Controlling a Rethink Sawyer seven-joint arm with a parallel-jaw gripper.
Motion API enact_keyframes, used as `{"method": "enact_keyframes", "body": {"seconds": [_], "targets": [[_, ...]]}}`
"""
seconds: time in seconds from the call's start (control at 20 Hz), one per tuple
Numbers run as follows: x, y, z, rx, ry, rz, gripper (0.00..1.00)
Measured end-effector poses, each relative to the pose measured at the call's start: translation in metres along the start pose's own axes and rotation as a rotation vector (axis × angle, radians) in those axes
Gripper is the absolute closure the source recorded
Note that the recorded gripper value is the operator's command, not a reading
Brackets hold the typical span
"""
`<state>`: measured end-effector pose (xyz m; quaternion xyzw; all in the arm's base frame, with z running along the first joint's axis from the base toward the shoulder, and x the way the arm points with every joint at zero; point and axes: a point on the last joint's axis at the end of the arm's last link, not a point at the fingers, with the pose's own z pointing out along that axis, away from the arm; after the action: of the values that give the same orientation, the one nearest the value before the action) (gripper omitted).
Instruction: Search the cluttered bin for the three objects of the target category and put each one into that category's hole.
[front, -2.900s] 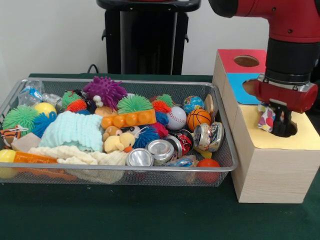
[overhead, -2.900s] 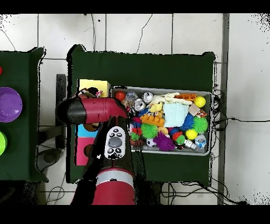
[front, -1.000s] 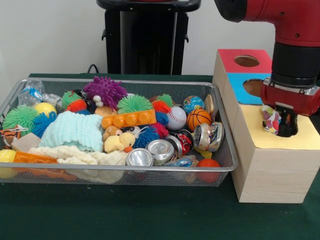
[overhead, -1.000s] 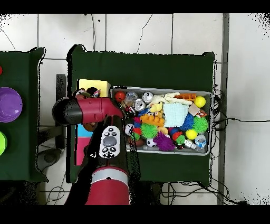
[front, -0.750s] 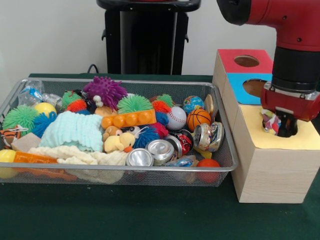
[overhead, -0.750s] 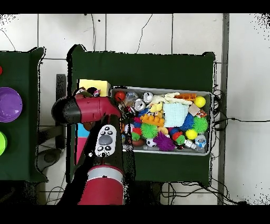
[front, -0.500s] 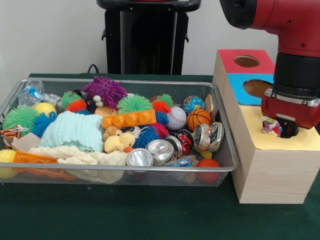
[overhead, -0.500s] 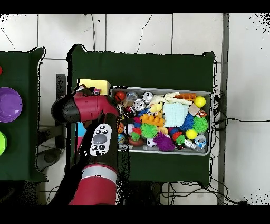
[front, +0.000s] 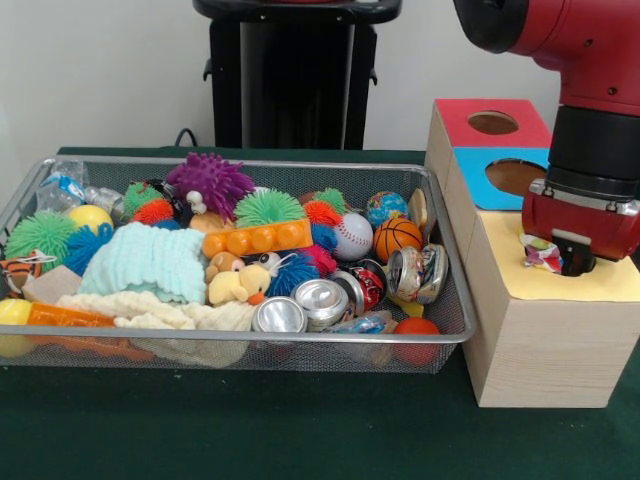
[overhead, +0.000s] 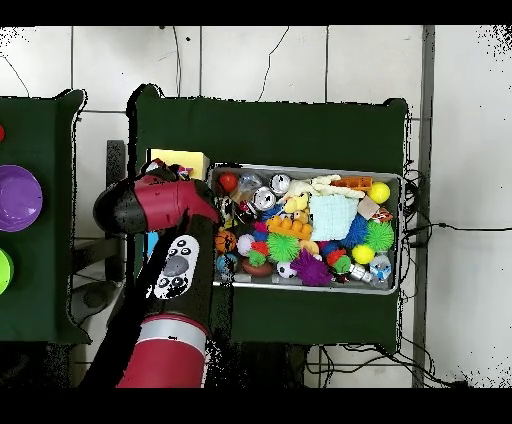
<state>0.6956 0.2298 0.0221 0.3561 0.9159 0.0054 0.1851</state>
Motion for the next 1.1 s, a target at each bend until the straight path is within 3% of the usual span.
{"method": "enact_keyframes", "body": {"seconds": [1.1], "targets": [[0.0025,0.001,0.0002,0.012,-0.033,-0.034,1.0]]}}
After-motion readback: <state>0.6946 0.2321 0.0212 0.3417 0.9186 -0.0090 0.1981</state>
